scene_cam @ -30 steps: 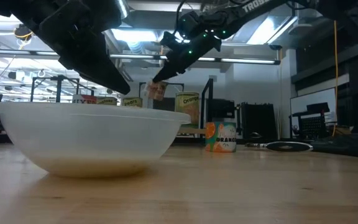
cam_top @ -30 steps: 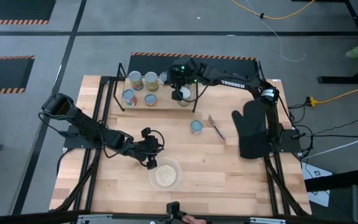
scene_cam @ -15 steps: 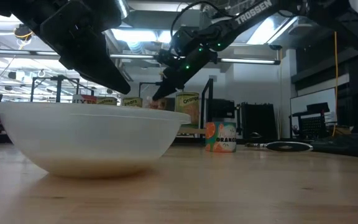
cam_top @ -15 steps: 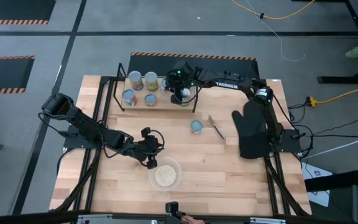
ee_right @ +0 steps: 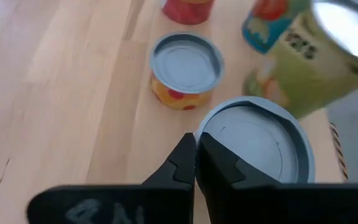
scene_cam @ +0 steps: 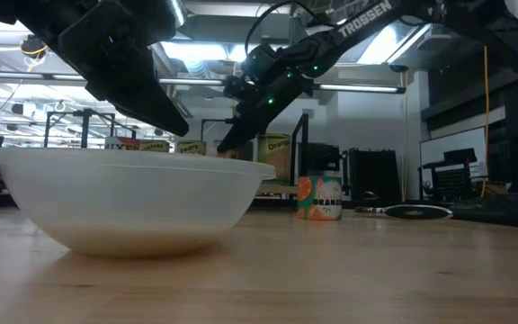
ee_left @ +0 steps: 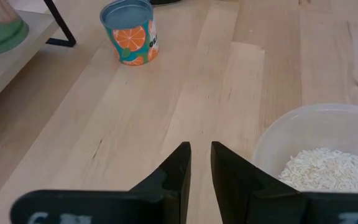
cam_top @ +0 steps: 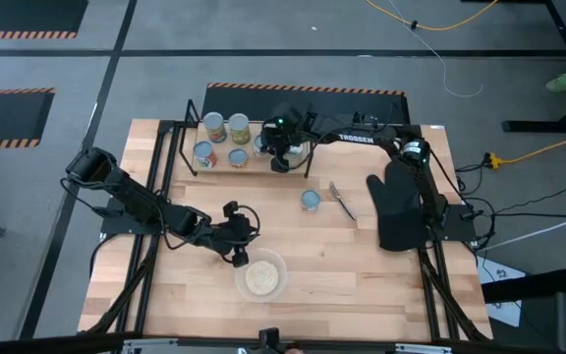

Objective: Pick and place cans onto a shelf
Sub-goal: Put the canned diced tomatoes on the shelf

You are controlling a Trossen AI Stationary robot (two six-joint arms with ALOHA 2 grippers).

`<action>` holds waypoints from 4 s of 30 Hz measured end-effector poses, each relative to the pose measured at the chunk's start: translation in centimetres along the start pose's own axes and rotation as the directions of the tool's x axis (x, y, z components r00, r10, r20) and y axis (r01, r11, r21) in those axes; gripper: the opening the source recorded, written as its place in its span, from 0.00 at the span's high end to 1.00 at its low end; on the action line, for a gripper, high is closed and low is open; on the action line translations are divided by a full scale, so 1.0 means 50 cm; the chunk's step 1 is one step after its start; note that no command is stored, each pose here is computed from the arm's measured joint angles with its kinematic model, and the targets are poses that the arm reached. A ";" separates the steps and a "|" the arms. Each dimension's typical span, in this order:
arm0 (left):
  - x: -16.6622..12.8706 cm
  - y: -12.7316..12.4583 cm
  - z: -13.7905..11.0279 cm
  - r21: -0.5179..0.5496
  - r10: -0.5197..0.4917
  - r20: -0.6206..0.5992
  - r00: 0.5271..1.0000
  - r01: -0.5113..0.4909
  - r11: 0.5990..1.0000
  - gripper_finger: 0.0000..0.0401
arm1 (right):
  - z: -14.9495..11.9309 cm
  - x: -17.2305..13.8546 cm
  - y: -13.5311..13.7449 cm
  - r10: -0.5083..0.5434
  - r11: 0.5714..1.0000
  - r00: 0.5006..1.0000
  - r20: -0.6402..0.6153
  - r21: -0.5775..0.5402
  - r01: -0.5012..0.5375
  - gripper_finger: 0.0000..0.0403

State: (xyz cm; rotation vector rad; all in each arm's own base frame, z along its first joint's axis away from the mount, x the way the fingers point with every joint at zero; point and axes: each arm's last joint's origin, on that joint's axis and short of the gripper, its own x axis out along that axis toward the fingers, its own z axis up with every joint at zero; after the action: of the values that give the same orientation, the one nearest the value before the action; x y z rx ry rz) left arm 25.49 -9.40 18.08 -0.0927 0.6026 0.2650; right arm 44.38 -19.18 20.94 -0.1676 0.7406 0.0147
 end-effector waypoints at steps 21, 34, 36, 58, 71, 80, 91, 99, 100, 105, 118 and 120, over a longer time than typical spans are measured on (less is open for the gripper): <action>0.000 0.000 0.000 0.000 0.000 0.000 1.000 0.000 1.000 0.86 | 0.000 0.007 0.008 0.005 1.000 1.000 0.003 -0.008 -0.005 0.94; 0.000 0.000 0.000 0.000 0.000 0.000 1.000 0.000 1.000 0.86 | 0.001 0.007 0.007 0.003 1.000 1.000 0.008 -0.009 -0.003 0.83; 0.000 0.000 0.000 -0.001 0.000 0.000 1.000 0.000 1.000 0.86 | 0.002 0.008 0.009 0.004 1.000 1.000 0.011 -0.011 -0.004 0.82; 0.001 0.001 0.002 0.001 -0.004 0.004 1.000 0.004 1.000 0.86 | 0.134 -0.364 0.194 0.152 0.983 0.987 -0.044 -0.097 -0.155 0.82; 0.026 0.045 0.090 0.002 0.024 0.145 0.989 -0.025 1.000 0.86 | -0.052 -0.444 0.358 0.274 0.958 0.962 0.012 0.087 -0.274 0.82; 0.027 0.131 0.256 0.113 -0.059 0.255 0.965 0.031 0.993 0.86 | -0.190 -0.405 0.391 0.251 0.945 0.954 0.162 0.173 -0.278 0.82; 0.016 0.298 0.323 0.046 0.168 0.132 0.977 -0.176 0.983 0.86 | -0.290 -0.346 0.411 0.240 0.927 0.945 0.222 0.235 -0.291 0.82; 0.054 0.393 0.289 -0.009 0.270 -0.027 0.963 -0.270 0.963 0.86 | -0.314 -0.337 0.416 0.244 0.911 0.948 0.206 0.287 -0.296 0.82; 0.061 0.400 0.283 -0.010 0.272 -0.047 0.961 -0.273 0.962 0.86 | -0.314 -0.337 0.416 0.244 0.910 0.948 0.207 0.290 -0.297 0.82; 0.108 0.422 0.254 0.003 0.212 -0.133 0.968 -0.214 0.977 0.86 | -0.312 -0.337 0.416 0.242 0.910 0.946 0.216 0.287 -0.298 0.82; 0.159 0.427 0.217 0.054 0.271 -0.238 0.933 -0.265 0.963 0.86 | -0.313 -0.337 0.416 0.242 0.911 0.946 0.214 0.285 -0.297 0.82; 0.159 0.427 0.216 0.055 0.270 -0.241 0.932 -0.265 0.963 0.86 | -0.313 -0.337 0.416 0.242 0.912 0.946 0.214 0.284 -0.297 0.82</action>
State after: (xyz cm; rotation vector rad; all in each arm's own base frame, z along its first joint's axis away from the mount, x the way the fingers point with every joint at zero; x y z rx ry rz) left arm 31.85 14.65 22.22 -0.0219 0.8675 0.5173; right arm 19.94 -0.35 17.90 0.2404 0.5767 0.1739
